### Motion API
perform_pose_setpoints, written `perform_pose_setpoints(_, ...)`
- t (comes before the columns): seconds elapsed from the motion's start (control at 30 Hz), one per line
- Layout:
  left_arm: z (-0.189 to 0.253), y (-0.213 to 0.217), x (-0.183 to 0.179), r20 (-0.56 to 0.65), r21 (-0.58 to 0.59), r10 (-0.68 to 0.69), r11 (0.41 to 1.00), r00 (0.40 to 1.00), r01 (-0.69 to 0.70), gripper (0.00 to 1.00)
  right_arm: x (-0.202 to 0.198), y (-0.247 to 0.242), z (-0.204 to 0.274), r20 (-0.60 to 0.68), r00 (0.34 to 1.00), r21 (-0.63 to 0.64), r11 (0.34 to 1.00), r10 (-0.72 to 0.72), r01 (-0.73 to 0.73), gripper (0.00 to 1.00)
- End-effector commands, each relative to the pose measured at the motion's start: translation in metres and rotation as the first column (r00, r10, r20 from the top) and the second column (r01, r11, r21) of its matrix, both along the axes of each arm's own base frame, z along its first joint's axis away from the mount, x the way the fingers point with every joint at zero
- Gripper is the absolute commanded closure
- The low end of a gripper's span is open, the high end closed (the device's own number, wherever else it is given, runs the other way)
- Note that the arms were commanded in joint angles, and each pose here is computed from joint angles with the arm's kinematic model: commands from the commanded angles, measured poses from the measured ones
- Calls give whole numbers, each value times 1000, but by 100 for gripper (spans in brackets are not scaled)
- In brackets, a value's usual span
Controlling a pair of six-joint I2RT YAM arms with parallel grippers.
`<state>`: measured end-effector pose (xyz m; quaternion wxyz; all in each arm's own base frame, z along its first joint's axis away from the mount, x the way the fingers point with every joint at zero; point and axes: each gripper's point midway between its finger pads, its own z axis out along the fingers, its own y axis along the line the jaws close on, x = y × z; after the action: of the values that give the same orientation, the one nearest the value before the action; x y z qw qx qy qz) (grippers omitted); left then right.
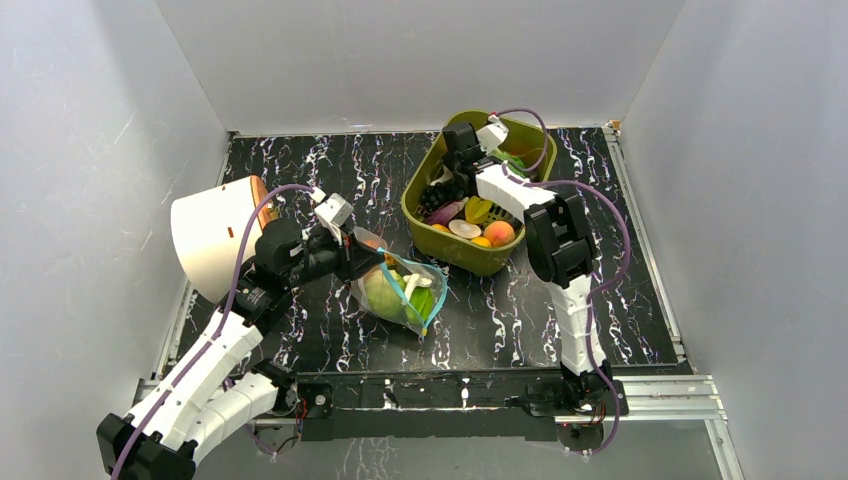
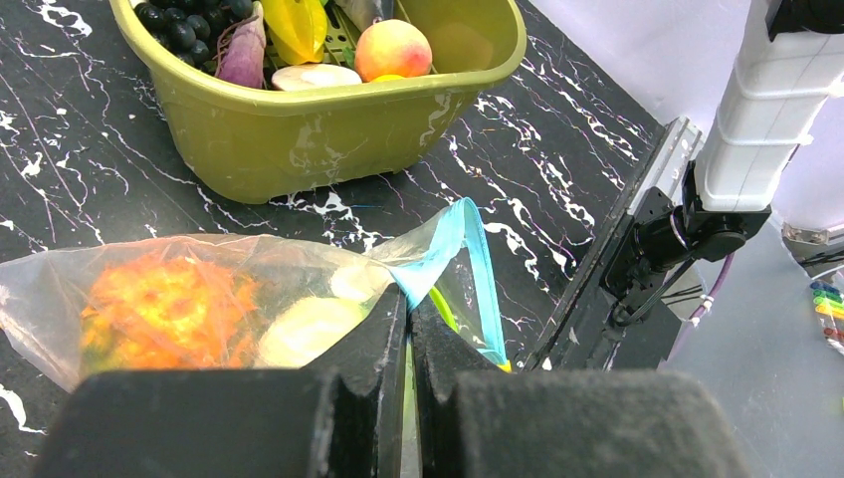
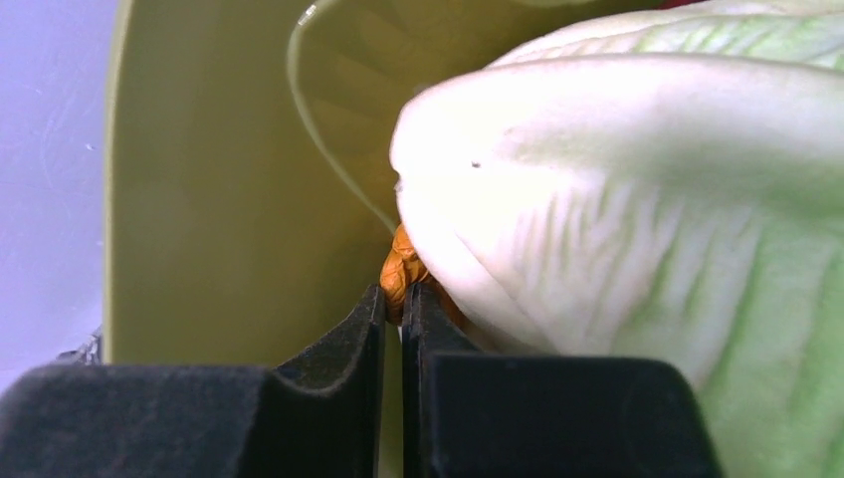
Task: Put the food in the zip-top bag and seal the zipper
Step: Pick up the fake vegetable from the bin, then place the fake vegetable in the zipper food storage bag.
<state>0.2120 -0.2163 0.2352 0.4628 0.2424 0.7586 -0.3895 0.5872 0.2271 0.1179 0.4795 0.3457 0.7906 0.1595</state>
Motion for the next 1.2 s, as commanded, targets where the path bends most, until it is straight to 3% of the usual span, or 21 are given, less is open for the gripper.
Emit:
perform_pose_setpoints(0.0,19,0,0,74,-38,-7,999,997,10,100,4,-17,50,120,993,-25,999,-17,20,100)
perform_pose_setpoints(0.37,19,1,3,77,-45,17,999,997,-14,100,-19,-32,81,166,982,-116,991,88,-69,100)
perform_pose_setpoints(0.67,35,-10,-1,-47,-121,-2,993,999,-4,100,-44,-36,126,156,959,-260,946,238,-193,100)
perform_pose_setpoints(0.87,52,-12,-5,-72,-170,-10,985,997,-2,100,-89,-37,157,150,909,-321,889,388,-326,100)
perform_pose_setpoints(1.17,54,-15,-4,-96,-197,-4,980,995,-15,100,-184,-31,180,125,792,-271,788,598,-552,100)
